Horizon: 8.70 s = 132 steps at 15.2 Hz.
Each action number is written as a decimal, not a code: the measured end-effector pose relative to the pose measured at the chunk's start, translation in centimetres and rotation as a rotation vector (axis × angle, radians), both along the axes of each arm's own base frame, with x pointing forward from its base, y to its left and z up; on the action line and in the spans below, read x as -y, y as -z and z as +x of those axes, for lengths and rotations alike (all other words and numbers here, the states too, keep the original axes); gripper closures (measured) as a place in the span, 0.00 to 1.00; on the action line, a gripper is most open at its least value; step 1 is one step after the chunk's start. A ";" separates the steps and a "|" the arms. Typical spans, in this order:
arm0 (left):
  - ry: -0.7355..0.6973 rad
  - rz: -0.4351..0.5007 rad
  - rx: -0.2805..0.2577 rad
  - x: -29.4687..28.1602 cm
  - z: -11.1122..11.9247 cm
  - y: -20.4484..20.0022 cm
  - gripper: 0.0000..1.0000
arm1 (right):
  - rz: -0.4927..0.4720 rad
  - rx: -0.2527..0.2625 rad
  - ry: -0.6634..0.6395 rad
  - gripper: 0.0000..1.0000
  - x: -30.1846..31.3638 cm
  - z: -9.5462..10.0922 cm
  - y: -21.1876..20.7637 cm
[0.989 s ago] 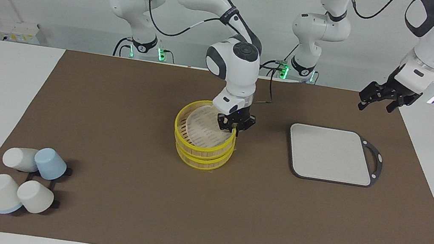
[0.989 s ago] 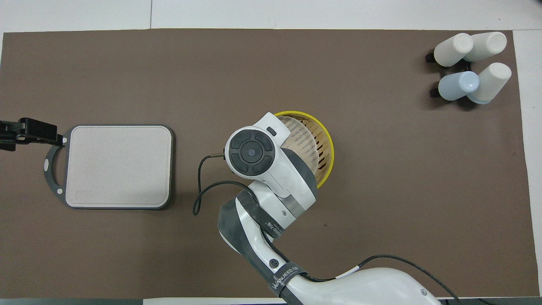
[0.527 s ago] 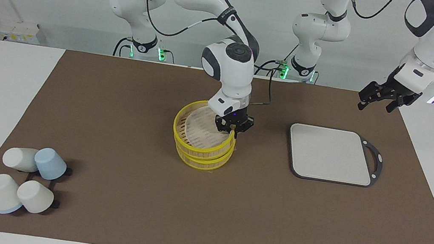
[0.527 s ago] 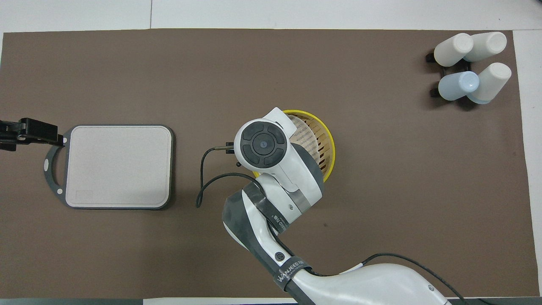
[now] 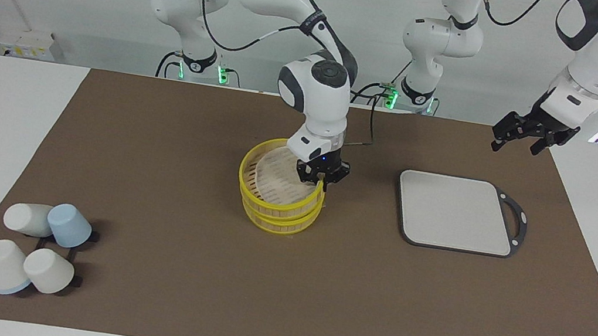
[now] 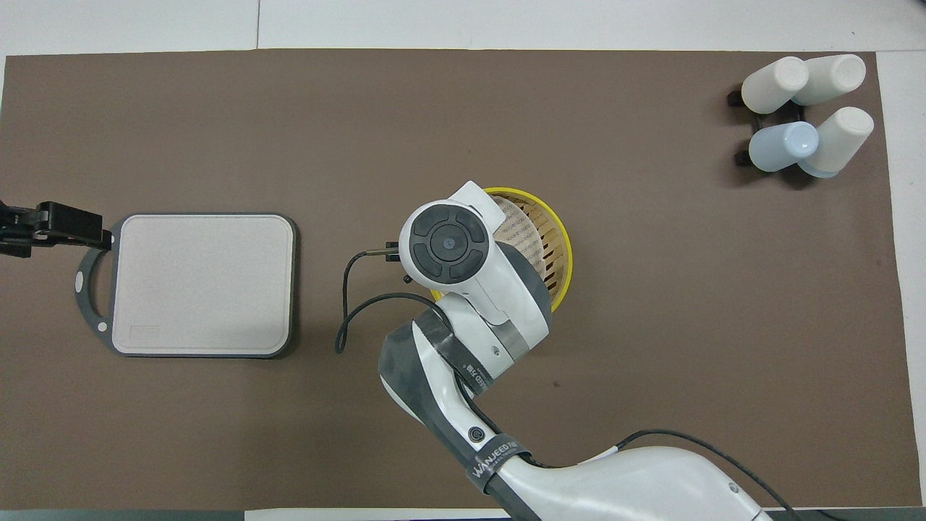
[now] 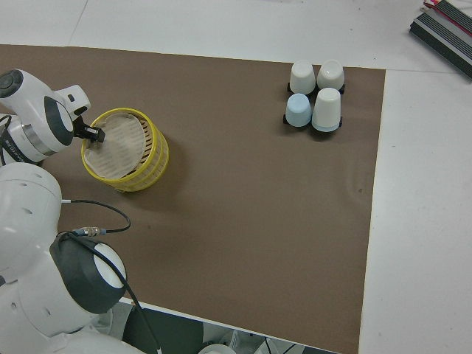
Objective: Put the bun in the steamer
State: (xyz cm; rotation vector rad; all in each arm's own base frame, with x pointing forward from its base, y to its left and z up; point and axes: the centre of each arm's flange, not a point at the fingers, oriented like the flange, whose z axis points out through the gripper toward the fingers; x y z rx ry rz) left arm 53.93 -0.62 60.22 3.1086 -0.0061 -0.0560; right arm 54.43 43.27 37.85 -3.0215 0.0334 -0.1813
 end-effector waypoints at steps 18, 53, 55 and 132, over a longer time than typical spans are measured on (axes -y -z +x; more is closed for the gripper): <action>0.008 0.018 0.000 0.1 0.0 0.0 0.00 | -0.030 -0.028 -0.057 0.89 -2.1 1.7 -0.3; 0.008 0.018 0.002 0.1 0.0 0.0 0.00 | -0.146 -0.060 -0.085 0.89 -3.1 -1.1 -0.4; 0.008 0.018 0.002 0.1 0.0 0.0 0.00 | -0.144 -0.059 -0.081 0.89 -3.0 -1.2 -0.2; 0.008 0.018 0.004 0.1 0.0 0.0 0.00 | -0.047 -0.186 0.063 0.00 42.7 1.3 -23.6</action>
